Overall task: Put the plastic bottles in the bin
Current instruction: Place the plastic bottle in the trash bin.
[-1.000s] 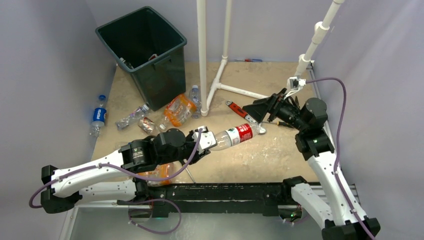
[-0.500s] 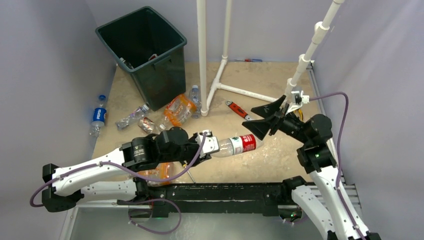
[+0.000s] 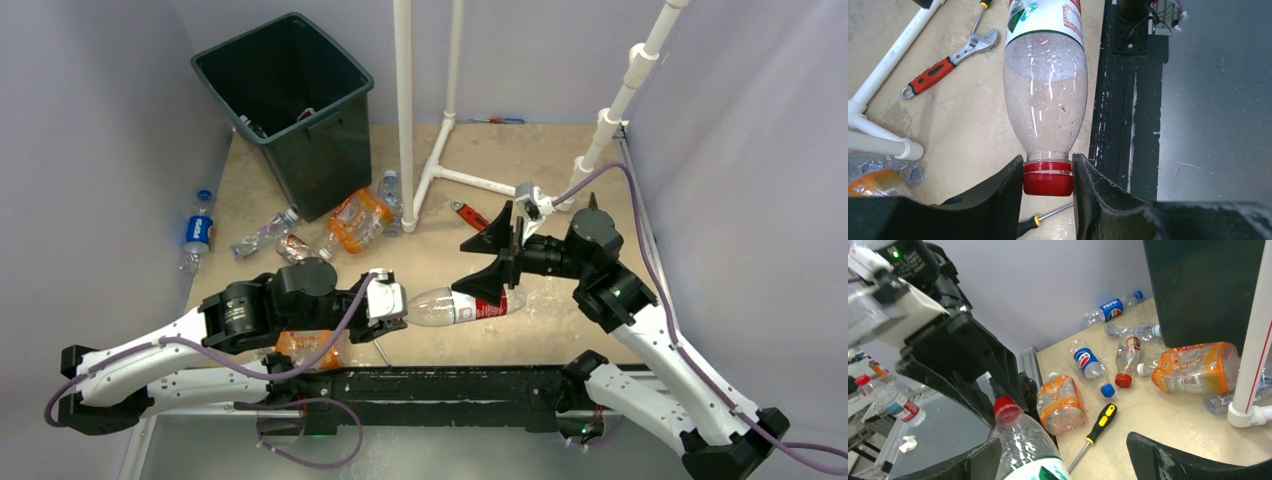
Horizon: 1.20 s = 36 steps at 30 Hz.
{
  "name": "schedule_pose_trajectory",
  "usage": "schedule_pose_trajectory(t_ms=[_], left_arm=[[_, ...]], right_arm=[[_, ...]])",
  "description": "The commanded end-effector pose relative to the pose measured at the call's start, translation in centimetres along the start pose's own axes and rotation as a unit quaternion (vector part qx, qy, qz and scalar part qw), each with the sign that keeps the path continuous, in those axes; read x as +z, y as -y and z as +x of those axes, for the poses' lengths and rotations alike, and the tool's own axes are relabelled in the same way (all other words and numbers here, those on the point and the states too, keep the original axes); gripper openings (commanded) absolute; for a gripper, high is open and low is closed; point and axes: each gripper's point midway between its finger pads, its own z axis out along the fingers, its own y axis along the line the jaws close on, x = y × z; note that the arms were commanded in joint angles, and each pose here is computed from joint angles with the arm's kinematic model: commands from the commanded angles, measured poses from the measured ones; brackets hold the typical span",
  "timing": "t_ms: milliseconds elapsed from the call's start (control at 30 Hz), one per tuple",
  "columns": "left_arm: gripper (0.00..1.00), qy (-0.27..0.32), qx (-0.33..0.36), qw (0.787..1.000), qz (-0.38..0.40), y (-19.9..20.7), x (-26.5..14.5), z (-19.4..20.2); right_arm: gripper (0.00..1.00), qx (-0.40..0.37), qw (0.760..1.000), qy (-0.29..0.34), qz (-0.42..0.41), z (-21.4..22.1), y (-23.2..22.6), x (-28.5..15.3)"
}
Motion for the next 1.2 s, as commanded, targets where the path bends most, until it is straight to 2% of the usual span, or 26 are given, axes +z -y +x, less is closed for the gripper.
schedule_pose_trajectory(t_ms=[0,200,333,533,800,1167], left_arm=[[0.0,0.021,0.007,0.999,0.029,1.2,-0.6,-0.5],[0.0,-0.001,0.003,0.998,0.057,2.1,-0.2,0.6],[0.0,-0.022,0.008,0.998,0.065,2.3,0.2,1.6],[0.0,-0.028,0.024,0.997,0.065,2.2,-0.2,2.0],[0.0,-0.014,0.043,0.997,0.056,1.9,-1.0,1.4],[0.0,-0.013,0.066,0.996,0.059,1.5,-0.5,0.2]], right_arm=[[0.98,-0.058,0.998,-0.019,0.002,-0.3,-0.4,0.2],[0.98,-0.091,0.993,-0.068,-0.009,1.2,-1.3,2.4],[0.98,-0.117,0.987,-0.1,-0.046,2.3,-2.5,3.9],[0.98,-0.129,0.978,-0.163,-0.036,5.0,-2.5,4.7],[0.98,-0.115,0.977,-0.176,-0.042,5.7,-3.8,3.0],[0.97,-0.103,0.971,-0.194,-0.098,7.4,-5.6,4.4]])
